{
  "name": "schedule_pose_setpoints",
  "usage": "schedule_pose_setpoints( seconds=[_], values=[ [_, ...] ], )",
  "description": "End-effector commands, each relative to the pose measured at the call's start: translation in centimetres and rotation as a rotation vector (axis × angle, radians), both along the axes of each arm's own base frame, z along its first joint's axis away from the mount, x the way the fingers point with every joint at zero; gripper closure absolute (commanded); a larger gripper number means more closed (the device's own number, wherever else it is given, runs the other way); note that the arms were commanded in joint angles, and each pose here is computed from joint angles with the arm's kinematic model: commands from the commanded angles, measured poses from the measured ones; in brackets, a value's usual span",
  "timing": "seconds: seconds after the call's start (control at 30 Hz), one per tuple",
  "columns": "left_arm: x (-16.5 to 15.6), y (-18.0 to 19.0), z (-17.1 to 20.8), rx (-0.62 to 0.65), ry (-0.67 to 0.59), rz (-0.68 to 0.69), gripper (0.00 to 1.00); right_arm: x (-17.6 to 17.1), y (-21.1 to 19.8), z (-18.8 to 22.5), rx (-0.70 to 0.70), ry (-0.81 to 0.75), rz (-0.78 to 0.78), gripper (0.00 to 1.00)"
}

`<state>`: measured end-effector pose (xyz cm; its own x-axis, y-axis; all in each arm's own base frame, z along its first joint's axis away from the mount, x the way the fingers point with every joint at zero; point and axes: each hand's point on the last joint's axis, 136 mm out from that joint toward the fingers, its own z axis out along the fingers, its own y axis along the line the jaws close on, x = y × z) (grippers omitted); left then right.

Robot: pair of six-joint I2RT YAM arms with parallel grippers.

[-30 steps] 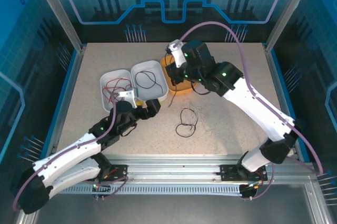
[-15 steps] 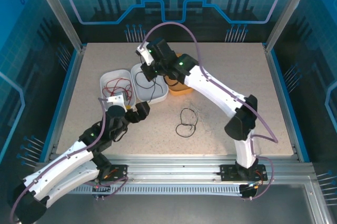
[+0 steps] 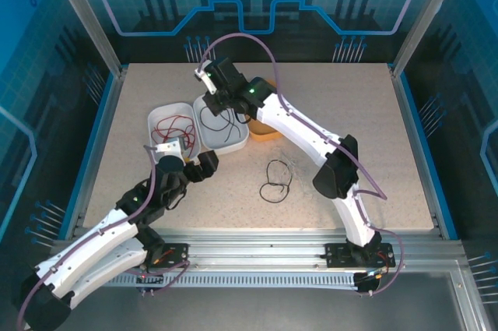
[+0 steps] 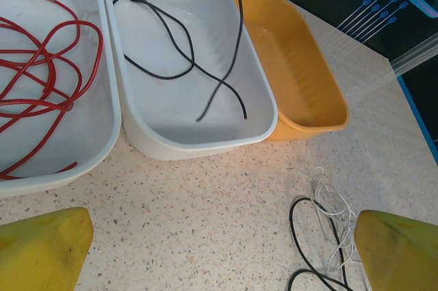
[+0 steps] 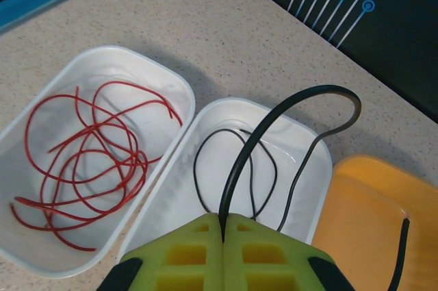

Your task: Untangle the cables

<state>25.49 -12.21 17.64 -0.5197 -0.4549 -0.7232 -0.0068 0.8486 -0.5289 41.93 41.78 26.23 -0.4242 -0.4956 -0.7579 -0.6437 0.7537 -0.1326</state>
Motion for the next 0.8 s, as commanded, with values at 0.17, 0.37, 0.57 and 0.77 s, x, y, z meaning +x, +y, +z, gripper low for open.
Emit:
schedule_pose_setpoints(
  seconds=[0.17, 0.37, 0.57, 0.77],
  values=[
    [-0.2, 1.0, -0.3, 0.004, 0.001, 0.036, 0.01, 0.6, 0.8, -5.5, -0.084, 0.083, -0.016, 1.00],
    [-0.3, 1.0, -0.6, -0.001, 0.009, 0.036, 0.01, 0.8, 1.7, -9.8, -0.097, 0.155, -0.026, 1.00],
    [-0.5, 1.2, -0.8, -0.002, 0.014, 0.039, 0.01, 0.5, 2.4, -12.4, -0.092, 0.218, -0.021, 1.00],
    [-0.5, 1.3, -0.9, -0.006, 0.010, 0.044, 0.01, -0.6, 3.6, -14.1, -0.090, 0.258, 0.009, 1.00]
  ],
)
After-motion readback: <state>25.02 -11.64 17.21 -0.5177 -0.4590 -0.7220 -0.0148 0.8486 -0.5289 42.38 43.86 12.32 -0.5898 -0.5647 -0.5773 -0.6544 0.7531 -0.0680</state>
